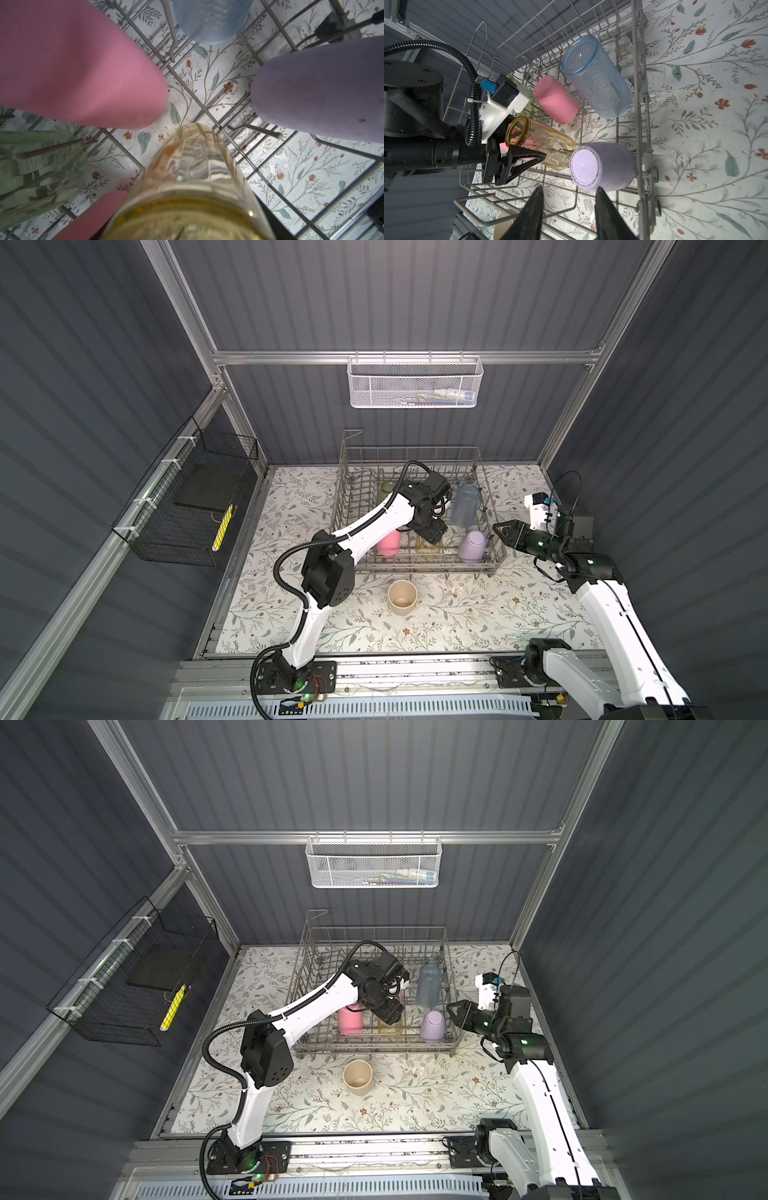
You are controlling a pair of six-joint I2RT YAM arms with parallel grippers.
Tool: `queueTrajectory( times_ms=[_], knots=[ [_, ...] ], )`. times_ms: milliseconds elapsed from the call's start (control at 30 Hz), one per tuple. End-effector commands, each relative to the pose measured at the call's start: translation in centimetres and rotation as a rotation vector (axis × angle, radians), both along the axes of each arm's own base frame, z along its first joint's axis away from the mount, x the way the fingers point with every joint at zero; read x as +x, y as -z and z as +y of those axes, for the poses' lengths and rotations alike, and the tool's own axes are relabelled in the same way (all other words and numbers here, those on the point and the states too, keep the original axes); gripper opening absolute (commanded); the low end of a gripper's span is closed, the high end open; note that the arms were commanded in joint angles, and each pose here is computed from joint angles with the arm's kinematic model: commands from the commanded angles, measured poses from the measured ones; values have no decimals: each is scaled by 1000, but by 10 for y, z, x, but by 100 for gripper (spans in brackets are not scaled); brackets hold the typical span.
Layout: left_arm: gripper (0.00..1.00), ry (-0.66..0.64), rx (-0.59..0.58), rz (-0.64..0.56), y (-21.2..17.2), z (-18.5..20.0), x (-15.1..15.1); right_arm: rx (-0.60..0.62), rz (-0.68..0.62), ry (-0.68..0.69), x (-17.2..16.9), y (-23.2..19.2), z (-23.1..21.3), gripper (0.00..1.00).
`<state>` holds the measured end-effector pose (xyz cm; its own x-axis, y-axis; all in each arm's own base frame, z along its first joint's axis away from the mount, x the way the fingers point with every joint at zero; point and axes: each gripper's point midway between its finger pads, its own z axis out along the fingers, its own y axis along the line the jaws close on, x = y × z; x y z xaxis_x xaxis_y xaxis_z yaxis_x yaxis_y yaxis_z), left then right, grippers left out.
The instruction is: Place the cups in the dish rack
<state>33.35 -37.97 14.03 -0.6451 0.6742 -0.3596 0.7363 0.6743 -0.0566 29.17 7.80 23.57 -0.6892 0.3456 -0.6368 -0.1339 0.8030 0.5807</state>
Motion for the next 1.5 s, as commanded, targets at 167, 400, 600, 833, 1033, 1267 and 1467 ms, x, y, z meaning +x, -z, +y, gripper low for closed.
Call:
queueTrajectory(
  times_ms=[167, 400, 600, 833, 1033, 1267, 1467],
  knots=[
    [77, 7, 46, 61, 12, 8, -20, 12, -4, -4, -1, 1, 1, 42],
    [85, 7, 55, 69, 17, 9, -23, 17, -2, -7, -1, 1, 2, 43],
    [92, 8, 13, 44, 1, 5, -25, 20, -1, -7, 0, 1, 2, 43],
    [95, 1, -71, -27, -42, 2, -24, 28, 1, -8, 1, 2, 2, 43],
    [95, -14, -117, -118, -71, 5, -16, 31, 4, -10, 2, 2, 3, 43],
    [96, -18, -98, -147, -67, 7, -11, 35, 7, -14, 3, 4, 4, 43],
    [97, -23, -56, -143, -51, 7, -5, 30, 3, -13, 3, 4, 3, 43]
  ],
)
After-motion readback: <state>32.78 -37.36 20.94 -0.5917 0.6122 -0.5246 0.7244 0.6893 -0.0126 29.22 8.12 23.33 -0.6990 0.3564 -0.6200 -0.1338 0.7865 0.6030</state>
